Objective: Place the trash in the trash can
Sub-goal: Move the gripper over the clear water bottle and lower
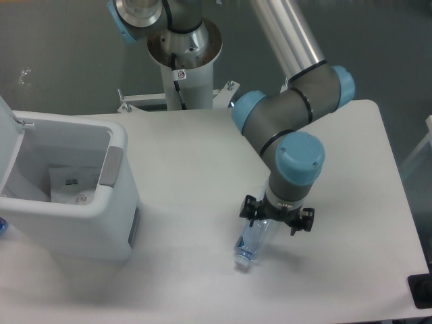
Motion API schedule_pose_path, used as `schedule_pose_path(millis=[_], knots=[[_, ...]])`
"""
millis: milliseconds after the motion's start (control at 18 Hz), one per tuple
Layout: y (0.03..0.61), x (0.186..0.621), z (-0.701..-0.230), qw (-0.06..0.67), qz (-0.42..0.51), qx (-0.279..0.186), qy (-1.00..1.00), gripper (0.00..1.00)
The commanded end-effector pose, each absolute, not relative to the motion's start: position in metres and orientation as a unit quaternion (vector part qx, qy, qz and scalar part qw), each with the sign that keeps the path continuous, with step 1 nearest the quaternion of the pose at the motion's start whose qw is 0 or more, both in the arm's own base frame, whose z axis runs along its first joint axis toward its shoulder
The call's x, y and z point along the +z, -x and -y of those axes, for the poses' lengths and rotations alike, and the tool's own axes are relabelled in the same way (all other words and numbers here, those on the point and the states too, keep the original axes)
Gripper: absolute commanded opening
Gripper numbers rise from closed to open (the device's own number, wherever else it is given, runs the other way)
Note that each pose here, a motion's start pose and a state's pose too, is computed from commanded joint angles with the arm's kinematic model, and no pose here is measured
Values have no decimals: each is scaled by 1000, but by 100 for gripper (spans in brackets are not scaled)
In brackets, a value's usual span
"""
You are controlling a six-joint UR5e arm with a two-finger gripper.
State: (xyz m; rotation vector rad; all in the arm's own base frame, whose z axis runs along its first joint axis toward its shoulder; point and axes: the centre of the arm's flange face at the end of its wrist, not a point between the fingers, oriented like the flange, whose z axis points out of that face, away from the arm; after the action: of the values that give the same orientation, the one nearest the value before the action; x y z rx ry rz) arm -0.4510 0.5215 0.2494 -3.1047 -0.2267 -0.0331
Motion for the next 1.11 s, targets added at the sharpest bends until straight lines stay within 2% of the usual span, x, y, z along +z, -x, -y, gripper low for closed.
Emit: schedule_pose_path(millis=[389, 611, 833, 944, 1111], knots=[[433, 229, -543, -36, 25, 15, 999, 100], [442, 225, -548, -44, 25, 25, 998, 100], [446, 203, -563, -68, 16, 39, 997, 100], [441, 191, -570, -82, 10, 43, 996, 90], [440, 189, -570, -84, 10, 39, 996, 62]])
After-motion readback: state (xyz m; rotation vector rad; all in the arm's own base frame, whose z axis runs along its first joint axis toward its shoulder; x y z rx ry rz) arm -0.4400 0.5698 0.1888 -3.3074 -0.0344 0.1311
